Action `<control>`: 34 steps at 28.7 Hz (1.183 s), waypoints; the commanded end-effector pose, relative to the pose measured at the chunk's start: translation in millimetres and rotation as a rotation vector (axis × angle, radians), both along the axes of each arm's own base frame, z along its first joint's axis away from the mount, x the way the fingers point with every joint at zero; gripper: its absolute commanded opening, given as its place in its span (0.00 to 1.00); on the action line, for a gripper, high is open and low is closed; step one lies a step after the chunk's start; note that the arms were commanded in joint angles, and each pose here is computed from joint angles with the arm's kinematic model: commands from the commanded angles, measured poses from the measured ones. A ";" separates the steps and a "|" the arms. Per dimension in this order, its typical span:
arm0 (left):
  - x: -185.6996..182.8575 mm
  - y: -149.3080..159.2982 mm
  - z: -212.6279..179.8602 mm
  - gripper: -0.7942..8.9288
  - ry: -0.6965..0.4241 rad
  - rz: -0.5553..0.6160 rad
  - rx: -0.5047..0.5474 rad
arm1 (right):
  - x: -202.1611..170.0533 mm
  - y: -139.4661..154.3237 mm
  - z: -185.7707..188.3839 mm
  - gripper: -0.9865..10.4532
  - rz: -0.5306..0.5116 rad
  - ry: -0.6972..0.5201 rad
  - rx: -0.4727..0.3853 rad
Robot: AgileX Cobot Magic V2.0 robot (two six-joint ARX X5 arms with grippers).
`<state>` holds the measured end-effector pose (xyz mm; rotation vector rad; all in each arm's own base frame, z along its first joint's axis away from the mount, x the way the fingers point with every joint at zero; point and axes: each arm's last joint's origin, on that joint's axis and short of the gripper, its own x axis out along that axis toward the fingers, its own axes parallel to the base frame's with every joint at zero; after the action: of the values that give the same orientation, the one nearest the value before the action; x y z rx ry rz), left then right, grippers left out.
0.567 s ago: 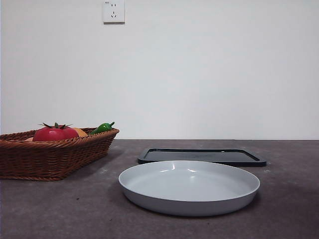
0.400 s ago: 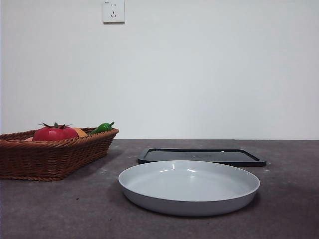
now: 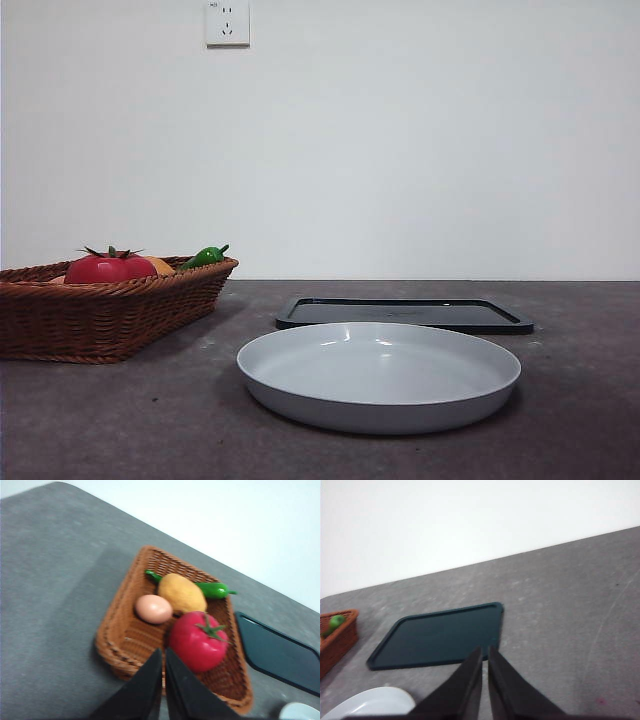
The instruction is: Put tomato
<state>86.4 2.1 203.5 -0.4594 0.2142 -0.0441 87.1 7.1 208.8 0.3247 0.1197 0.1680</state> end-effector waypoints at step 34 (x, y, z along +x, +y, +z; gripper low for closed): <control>18.1 -27.9 140.1 0.09 0.353 -0.746 0.238 | 34.6 56.1 140.9 0.10 0.819 0.457 -0.240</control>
<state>103.6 -25.3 337.4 -0.1488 0.7503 -0.6489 120.9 62.2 344.8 0.0711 0.7461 0.8694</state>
